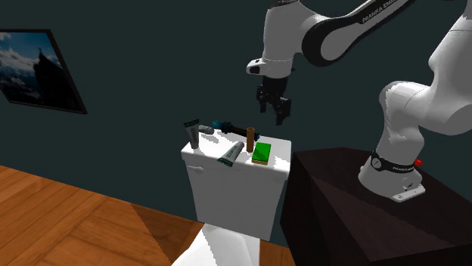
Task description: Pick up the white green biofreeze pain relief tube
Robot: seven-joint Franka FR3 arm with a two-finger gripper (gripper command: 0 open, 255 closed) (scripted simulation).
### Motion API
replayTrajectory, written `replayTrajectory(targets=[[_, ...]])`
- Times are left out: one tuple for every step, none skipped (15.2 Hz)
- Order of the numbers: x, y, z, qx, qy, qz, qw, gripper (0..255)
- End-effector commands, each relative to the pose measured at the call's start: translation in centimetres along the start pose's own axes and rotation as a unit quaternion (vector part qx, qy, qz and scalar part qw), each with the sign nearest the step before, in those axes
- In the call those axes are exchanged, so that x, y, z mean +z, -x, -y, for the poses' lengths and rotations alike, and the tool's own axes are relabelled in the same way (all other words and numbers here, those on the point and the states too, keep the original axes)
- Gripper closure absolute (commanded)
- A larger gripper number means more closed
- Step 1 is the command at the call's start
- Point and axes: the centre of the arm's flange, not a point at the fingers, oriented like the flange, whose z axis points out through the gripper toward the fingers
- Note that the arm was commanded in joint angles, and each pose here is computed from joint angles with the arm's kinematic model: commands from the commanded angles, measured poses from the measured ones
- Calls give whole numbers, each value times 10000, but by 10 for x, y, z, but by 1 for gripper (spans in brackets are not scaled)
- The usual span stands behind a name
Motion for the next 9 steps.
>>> replayTrajectory(targets=[[22, -10, -10, -205, 65, 65, 9997, 0], [32, -15, -15, -302, 95, 99, 9994, 0], [43, -21, -21, -399, 125, 133, 9990, 0], [53, -26, -27, -496, 156, 167, 9985, 0], [64, -32, -33, -593, 186, 201, 9979, 0], [74, -38, -39, -690, 216, 235, 9971, 0], [84, -43, -44, -787, 246, 269, 9962, 0], [95, -49, -50, -883, 276, 303, 9952, 0], [105, -55, -55, -980, 307, 337, 9941, 0]])
